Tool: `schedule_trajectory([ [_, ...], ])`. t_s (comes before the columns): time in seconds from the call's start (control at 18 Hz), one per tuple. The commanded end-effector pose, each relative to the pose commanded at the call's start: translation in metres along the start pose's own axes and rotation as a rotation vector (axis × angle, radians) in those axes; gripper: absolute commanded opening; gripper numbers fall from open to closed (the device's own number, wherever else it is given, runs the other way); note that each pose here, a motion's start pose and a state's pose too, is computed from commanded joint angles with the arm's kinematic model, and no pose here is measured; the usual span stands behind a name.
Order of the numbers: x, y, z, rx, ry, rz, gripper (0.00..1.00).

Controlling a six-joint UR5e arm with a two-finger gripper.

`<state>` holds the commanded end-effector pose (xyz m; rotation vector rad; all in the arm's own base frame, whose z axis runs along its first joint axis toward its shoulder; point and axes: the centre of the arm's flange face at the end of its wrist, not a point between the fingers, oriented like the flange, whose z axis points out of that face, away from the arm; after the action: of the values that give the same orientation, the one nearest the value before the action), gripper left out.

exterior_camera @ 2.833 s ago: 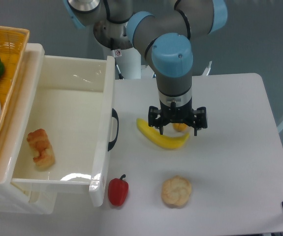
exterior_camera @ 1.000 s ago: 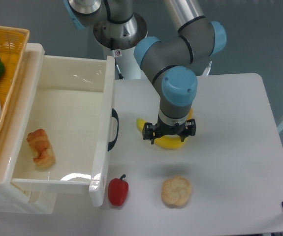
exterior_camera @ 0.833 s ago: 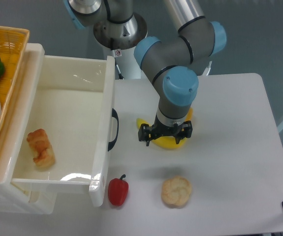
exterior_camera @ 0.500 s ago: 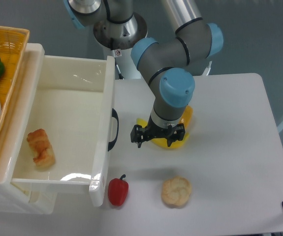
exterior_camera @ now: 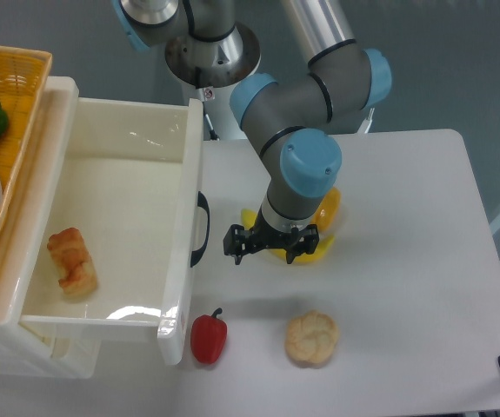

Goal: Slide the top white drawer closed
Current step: 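Move the gripper toward the drawer's front panel and handle, then push the drawer front with the gripper, sliding the drawer inward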

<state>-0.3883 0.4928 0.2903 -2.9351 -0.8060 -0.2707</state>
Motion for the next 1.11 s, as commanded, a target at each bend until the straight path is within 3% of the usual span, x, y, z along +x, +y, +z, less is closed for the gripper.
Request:
schedule_trajectory([
  [1.11,0.024,-0.003,0.003,0.003,0.022,0.033,1.00],
])
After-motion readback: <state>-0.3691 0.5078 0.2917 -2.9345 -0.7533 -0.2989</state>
